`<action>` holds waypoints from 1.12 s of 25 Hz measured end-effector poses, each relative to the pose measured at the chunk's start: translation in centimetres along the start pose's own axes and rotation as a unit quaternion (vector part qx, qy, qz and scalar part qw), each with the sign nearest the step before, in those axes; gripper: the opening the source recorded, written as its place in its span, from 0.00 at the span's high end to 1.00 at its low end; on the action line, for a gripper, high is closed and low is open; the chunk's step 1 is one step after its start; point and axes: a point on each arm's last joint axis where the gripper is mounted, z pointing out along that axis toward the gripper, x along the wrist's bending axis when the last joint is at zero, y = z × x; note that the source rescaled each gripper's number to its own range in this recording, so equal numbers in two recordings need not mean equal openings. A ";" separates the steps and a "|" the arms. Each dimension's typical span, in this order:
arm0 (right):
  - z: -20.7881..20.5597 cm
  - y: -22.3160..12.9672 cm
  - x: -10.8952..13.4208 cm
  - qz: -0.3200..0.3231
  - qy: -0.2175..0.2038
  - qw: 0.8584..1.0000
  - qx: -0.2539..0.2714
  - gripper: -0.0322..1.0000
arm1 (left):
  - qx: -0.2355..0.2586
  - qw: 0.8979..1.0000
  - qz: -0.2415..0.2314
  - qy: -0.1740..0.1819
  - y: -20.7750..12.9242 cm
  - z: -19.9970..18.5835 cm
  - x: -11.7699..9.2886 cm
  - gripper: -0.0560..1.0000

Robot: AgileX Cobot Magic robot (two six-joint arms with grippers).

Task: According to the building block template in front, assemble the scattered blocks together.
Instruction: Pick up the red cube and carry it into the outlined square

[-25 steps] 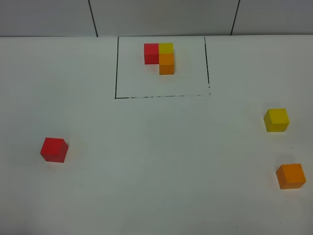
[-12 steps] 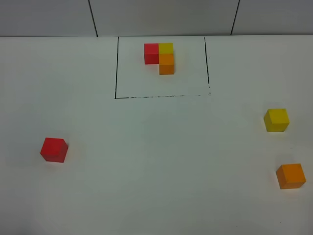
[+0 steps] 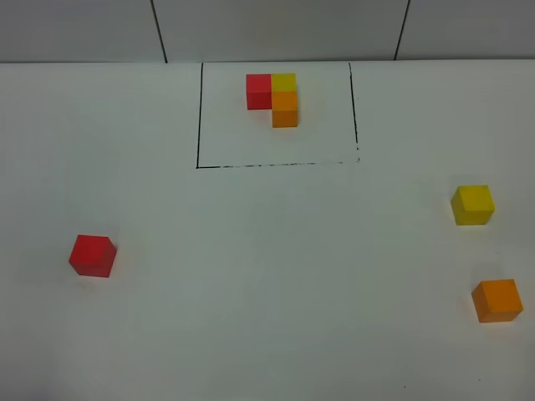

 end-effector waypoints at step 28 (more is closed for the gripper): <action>0.0 0.0 0.1 0.003 0.005 1.000 0.000 0.00 | 0.304 0.952 -0.023 -0.035 10.7 15.0 0.1 0.16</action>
